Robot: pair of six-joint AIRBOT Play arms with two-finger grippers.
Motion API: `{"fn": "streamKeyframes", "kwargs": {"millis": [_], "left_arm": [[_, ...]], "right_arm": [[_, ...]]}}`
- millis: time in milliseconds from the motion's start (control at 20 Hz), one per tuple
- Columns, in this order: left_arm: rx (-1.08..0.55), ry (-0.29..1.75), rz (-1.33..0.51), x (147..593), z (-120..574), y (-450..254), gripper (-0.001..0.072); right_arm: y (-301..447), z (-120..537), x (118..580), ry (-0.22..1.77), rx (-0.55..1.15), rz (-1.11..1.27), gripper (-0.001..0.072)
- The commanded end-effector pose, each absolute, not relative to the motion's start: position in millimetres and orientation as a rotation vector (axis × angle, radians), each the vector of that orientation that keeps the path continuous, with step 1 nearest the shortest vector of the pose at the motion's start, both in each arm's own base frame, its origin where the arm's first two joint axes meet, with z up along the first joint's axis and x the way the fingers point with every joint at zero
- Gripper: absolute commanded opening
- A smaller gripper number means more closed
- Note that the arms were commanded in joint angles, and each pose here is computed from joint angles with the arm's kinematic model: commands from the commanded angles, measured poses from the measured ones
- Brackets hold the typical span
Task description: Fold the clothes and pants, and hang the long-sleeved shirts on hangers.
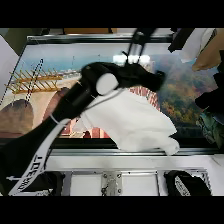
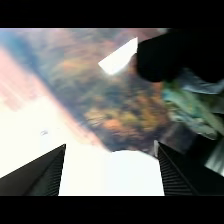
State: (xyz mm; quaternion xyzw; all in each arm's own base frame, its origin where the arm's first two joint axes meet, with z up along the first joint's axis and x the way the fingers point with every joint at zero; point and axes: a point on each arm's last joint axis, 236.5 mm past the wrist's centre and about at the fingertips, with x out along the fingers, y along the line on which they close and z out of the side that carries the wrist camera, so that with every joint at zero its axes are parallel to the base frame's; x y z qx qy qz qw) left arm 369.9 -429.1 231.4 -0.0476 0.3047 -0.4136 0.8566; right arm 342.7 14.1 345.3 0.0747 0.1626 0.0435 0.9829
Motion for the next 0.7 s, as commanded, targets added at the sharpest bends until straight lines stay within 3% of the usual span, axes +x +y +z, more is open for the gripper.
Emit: {"fn": "streamKeyframes", "kwargs": {"millis": [0,300,650], "left_arm": [[-0.132,0.786,-0.643,409.2,197.6,-316.8,0.0603],[-0.254,1.101,-0.248,404.3,49.0,-141.5,0.0603],[-0.423,1.327,-0.427,391.2,-49.3,-168.7,0.0603]], "right_arm": [[18.4,315.1,332.8,0.464,0.146,0.101,0.001],[26.3,214.8,306.9,0.823,0.162,0.124,0.001],[25.0,86.1,273.6,1.144,0.203,0.098,0.001]]}}
